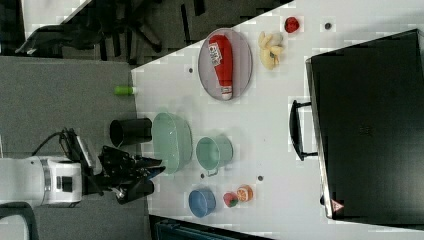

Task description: Flap open oven.

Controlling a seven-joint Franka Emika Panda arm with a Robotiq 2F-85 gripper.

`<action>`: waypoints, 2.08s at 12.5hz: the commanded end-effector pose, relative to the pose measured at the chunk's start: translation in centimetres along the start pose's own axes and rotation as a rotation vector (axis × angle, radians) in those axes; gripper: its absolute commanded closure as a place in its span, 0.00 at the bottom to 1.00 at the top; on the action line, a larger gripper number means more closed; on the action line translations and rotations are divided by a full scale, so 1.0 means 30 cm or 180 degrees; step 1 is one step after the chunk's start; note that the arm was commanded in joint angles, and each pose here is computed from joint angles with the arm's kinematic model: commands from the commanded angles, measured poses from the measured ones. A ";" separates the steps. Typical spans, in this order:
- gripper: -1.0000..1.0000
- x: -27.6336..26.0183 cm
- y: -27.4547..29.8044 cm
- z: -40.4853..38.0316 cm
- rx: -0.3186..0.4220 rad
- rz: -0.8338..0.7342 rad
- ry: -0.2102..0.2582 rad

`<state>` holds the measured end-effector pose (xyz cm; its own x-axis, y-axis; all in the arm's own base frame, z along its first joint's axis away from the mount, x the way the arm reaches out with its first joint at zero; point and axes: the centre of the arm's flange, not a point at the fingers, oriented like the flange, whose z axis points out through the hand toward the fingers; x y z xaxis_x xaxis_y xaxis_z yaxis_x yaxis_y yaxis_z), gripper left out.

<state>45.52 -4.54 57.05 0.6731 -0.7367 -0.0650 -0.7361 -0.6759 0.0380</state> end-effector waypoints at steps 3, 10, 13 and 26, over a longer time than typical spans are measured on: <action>0.82 0.134 0.200 0.091 -0.0282 -0.1258 0.0124; 0.82 0.358 0.379 0.271 -0.0390 -0.2250 0.0617; 0.82 0.452 0.413 0.396 -0.0431 -0.2333 0.0616; 0.82 0.616 0.378 0.827 -0.0657 -0.2400 0.0477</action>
<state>47.03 -25.47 30.93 0.9934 -0.1044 -0.0465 -0.0914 -0.9699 0.2259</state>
